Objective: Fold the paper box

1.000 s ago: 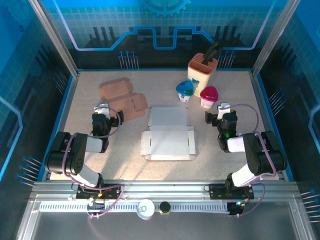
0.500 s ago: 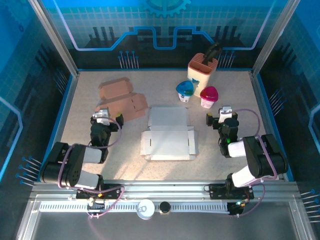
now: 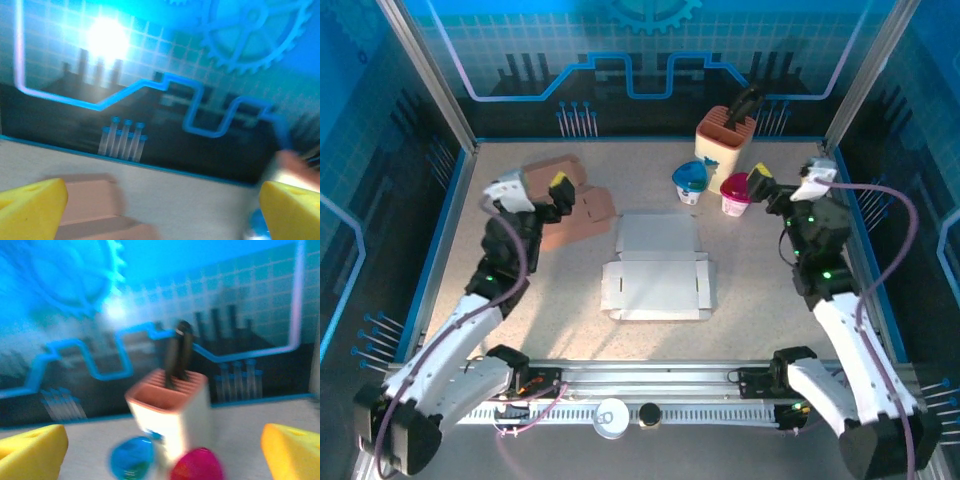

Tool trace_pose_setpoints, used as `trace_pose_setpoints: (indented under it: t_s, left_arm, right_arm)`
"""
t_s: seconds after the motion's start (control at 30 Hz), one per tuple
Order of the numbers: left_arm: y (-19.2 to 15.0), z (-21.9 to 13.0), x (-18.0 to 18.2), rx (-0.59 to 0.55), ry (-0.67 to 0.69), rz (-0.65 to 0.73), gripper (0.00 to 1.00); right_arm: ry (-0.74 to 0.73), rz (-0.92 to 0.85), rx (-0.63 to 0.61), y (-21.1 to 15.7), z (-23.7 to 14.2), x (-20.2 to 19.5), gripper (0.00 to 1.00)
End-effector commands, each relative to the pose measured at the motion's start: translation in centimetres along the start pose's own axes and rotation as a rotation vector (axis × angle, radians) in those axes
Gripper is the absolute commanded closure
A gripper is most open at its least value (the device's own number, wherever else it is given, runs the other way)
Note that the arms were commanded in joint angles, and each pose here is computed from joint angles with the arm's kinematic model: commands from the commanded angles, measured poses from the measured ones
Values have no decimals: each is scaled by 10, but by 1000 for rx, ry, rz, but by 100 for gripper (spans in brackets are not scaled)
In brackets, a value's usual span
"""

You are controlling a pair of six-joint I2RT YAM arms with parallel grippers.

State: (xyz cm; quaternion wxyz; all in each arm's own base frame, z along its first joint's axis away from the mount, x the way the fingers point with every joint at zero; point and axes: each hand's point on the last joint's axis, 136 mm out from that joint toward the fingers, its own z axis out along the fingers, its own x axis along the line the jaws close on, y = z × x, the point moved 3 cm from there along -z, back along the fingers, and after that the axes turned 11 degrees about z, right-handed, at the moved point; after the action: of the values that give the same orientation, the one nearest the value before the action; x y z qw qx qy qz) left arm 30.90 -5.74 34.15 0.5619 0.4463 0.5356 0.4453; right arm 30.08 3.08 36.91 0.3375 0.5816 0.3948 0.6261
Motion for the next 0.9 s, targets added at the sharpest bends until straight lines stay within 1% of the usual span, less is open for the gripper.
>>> trace_pose_setpoints:
  t_s: [0.0,0.03,0.07,0.1,0.13,0.17,0.23,0.3,0.37,0.47,0.57,0.6,0.67,0.73,0.87]
  left_arm:
    - [-82,-11,-11,517,-78,-373,5]
    - [-93,-16,-23,627,-87,-417,16]
    - [-109,-26,-33,731,-69,-441,22]
    - [-123,-36,-40,804,-43,-464,23]
    - [-138,-49,-49,862,-40,-491,26]
    - [-153,-62,-58,888,-51,-509,29]
    - [-178,-87,-66,917,-23,-534,32]
    - [-198,-105,-73,948,-18,-533,32]
    - [-213,-116,-81,986,-28,-514,31]
    - [-224,-122,-84,1029,-20,-442,30]
    - [-221,-117,-80,1030,-5,-339,28]
    - [-221,-114,-80,1037,-9,-323,28]
    - [-222,-105,-83,1056,-62,-341,27]
    - [-223,-95,-82,1053,-94,-378,27]
    - [-227,-79,-77,1046,-127,-397,33]
  right_arm:
    - [85,348,426,-68,-25,5,0]
    - [50,384,491,-74,-33,9,0]
    - [0,386,541,-77,-43,12,1]
    - [-45,378,586,-82,-53,14,3]
    - [-85,374,623,-90,-64,16,5]
    - [-101,385,651,-98,-73,18,8]
    - [-116,418,713,-124,-86,21,15]
    - [-145,439,801,-161,-95,19,19]
    - [-184,433,871,-192,-103,16,20]
    - [-212,451,909,-219,-109,12,20]
    - [-210,437,899,-228,-106,6,20]
    - [-206,418,902,-229,-104,6,20]
    - [-165,375,915,-231,-96,5,20]
    - [-127,367,916,-231,-84,-2,20]
    - [-63,419,912,-231,-55,-30,23]
